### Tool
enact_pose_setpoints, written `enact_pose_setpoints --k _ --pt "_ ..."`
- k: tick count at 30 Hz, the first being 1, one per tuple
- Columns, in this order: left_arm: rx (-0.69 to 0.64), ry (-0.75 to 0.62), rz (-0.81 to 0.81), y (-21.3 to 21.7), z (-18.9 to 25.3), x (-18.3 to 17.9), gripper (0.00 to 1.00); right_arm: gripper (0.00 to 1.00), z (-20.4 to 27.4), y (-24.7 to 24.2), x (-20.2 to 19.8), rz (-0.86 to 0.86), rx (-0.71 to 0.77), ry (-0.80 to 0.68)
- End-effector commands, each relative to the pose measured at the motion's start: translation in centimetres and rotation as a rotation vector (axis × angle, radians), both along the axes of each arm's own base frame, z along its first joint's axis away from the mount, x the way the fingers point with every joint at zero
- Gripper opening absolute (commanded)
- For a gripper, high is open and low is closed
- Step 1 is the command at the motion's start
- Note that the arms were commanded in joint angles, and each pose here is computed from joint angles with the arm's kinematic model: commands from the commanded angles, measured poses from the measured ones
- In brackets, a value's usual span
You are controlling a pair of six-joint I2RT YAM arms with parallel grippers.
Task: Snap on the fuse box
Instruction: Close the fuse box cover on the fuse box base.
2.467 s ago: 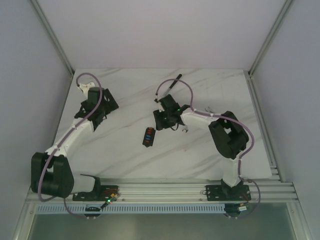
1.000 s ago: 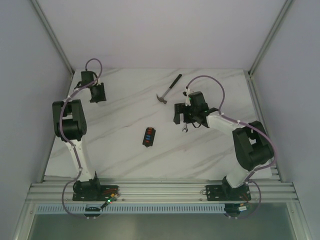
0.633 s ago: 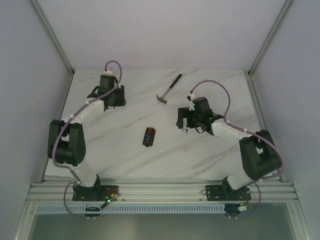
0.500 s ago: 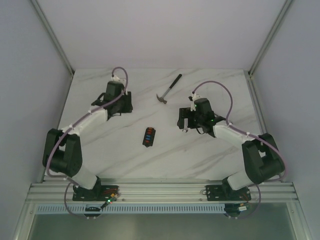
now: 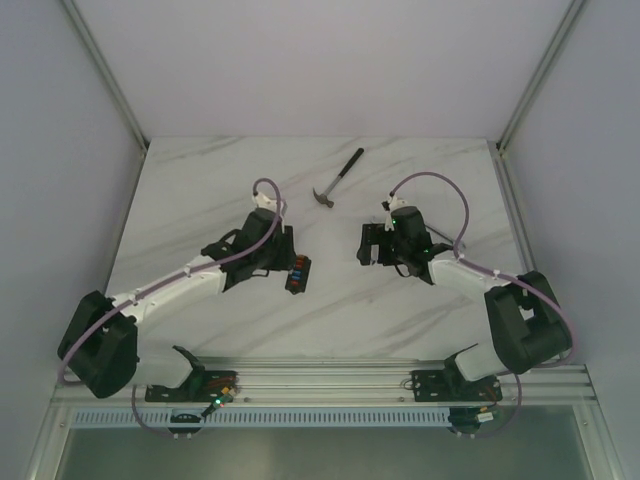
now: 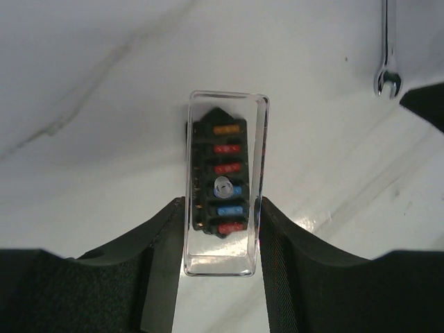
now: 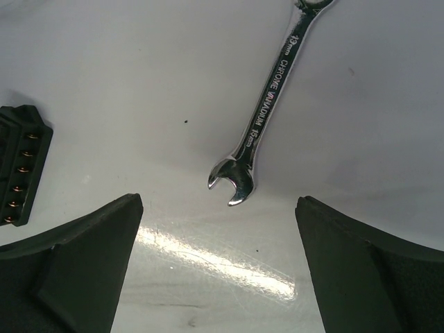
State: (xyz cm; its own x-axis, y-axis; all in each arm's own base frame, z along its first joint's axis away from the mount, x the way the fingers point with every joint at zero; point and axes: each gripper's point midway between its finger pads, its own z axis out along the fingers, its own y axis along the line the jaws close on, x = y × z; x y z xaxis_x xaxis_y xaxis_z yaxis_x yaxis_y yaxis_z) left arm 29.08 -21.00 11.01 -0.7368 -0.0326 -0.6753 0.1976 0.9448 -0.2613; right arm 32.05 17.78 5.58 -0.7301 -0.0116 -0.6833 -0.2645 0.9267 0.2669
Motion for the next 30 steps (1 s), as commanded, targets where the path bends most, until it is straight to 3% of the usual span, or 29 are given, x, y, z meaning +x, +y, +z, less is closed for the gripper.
enact_pose_setpoints --k 1,8,30 --pt "0.013 0.002 0.057 -0.9 -1.3 -0.8 0.40 1.00 1.1 -0.1 0.9 -0.032 0.023 -0.056" --pt "0.075 0.024 0.032 -3.1 -3.5 -1.8 0.42 1.00 0.5 -0.1 1.0 -0.033 0.016 -0.040" --pt "0.139 0.094 0.077 -2.9 -7.2 -1.8 0.52 1.00 -0.2 0.0 1.0 -0.025 0.007 -0.022"
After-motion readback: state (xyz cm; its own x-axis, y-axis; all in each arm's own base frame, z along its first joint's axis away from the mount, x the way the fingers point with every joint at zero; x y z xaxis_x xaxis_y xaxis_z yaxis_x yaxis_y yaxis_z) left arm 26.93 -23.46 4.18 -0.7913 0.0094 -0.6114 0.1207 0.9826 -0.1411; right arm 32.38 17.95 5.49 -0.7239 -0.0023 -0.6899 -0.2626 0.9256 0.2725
